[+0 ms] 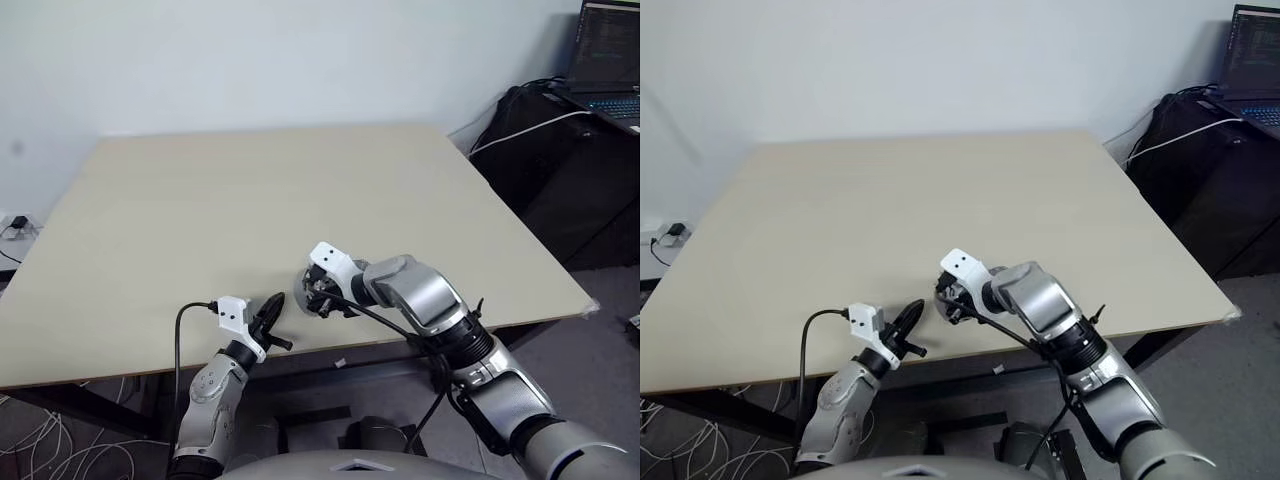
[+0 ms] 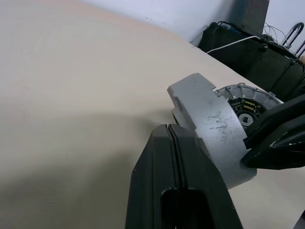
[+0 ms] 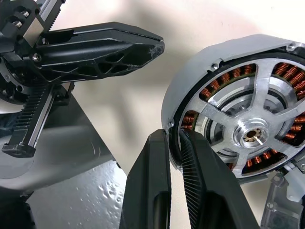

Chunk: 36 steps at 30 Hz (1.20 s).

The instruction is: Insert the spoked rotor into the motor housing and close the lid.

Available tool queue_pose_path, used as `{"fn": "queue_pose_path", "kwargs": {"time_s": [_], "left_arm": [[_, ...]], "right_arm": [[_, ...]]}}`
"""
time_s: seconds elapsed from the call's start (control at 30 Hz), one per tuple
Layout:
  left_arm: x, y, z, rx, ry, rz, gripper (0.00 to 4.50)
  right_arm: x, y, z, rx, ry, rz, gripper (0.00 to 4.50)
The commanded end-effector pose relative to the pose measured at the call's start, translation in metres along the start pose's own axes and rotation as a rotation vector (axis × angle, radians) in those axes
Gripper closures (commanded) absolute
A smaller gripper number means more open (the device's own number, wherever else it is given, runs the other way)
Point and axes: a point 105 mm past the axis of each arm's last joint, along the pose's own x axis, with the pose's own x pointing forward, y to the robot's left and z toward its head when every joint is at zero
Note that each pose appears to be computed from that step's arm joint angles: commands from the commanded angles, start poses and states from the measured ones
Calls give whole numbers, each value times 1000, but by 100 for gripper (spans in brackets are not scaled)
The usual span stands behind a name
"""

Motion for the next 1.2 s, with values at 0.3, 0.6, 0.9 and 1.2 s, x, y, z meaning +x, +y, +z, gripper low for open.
{"fn": "queue_pose_path", "kwargs": {"time_s": [0.3, 0.6, 0.9, 1.2], "left_arm": [[4, -6, 8, -4, -31, -27, 450], [4, -6, 9, -6, -38, -15, 450], [5, -6, 10, -7, -37, -16, 450], [5, -5, 10, -7, -36, -19, 450]], "right_arm": [[-2, 4, 11, -7, -31, 5, 441], [15, -6, 15, 24, -60, -41, 441], [21, -4, 21, 57, -96, -24, 281], [17, 10, 29, 76, -136, 40, 2]]}}
